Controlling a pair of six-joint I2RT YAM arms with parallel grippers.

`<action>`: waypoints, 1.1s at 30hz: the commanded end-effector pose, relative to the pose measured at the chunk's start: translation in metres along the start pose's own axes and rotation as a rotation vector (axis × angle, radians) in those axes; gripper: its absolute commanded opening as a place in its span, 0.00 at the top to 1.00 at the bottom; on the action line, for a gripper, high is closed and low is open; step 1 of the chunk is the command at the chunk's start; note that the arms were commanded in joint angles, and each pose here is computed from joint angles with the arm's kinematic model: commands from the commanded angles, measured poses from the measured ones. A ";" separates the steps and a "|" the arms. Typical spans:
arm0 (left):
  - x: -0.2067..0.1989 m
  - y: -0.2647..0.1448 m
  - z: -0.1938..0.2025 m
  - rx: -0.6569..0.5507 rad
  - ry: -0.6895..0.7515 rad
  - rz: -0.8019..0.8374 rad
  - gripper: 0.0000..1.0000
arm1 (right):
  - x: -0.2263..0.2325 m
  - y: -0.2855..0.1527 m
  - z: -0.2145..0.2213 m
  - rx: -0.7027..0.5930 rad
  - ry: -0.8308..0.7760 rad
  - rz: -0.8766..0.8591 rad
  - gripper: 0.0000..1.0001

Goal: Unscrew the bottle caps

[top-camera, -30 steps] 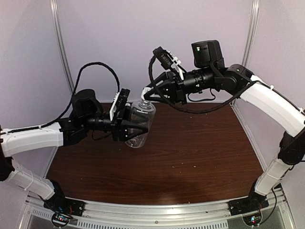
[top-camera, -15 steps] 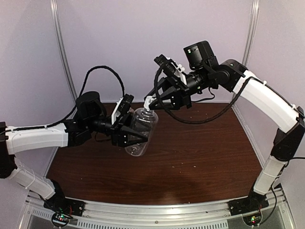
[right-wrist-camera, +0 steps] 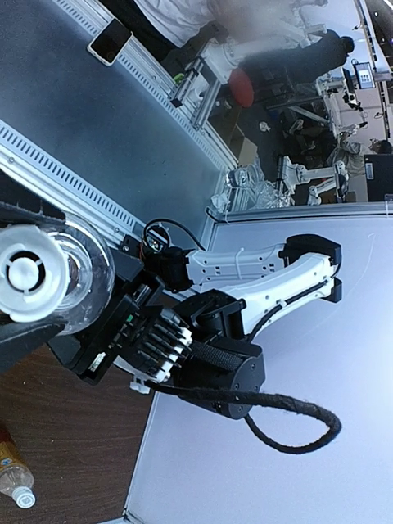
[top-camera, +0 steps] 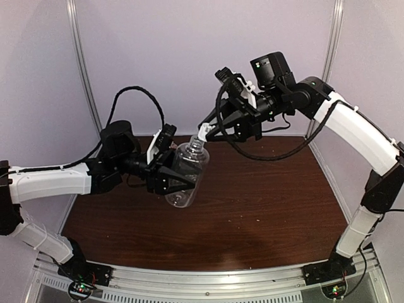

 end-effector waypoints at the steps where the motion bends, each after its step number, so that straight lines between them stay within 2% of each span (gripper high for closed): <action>1: -0.003 -0.003 -0.018 -0.056 0.106 0.024 0.75 | 0.017 -0.016 -0.013 -0.036 -0.012 -0.008 0.97; 5: -0.001 -0.003 -0.019 -0.050 0.102 -0.009 0.75 | 0.015 -0.024 -0.017 -0.057 0.024 0.073 0.97; 9: 0.000 -0.006 -0.022 -0.025 0.118 -0.088 0.75 | 0.007 -0.042 -0.019 -0.118 0.082 0.292 0.94; 14: 0.005 -0.017 -0.028 0.023 0.167 -0.349 0.74 | -0.010 -0.065 0.004 -0.109 0.249 0.736 0.93; 16: 0.009 -0.023 -0.029 0.044 0.178 -0.462 0.72 | -0.010 -0.069 0.017 -0.098 0.288 0.830 0.92; 21: 0.011 -0.033 -0.033 0.068 0.199 -0.630 0.70 | -0.008 -0.067 0.061 -0.085 0.357 0.926 0.90; 33: 0.014 -0.036 -0.032 0.079 0.180 -0.692 0.69 | -0.033 -0.041 0.205 0.102 0.593 1.100 0.89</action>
Point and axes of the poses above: each gripper's point midway between its finger pads, its own y axis out along the fingers, its own x axis along the line the jaws close on, z = x × y, the point moved 10 cm from there along -y, back along the fingers, and after that the axes turned 4 degrees about y, right-handed, at the moved point
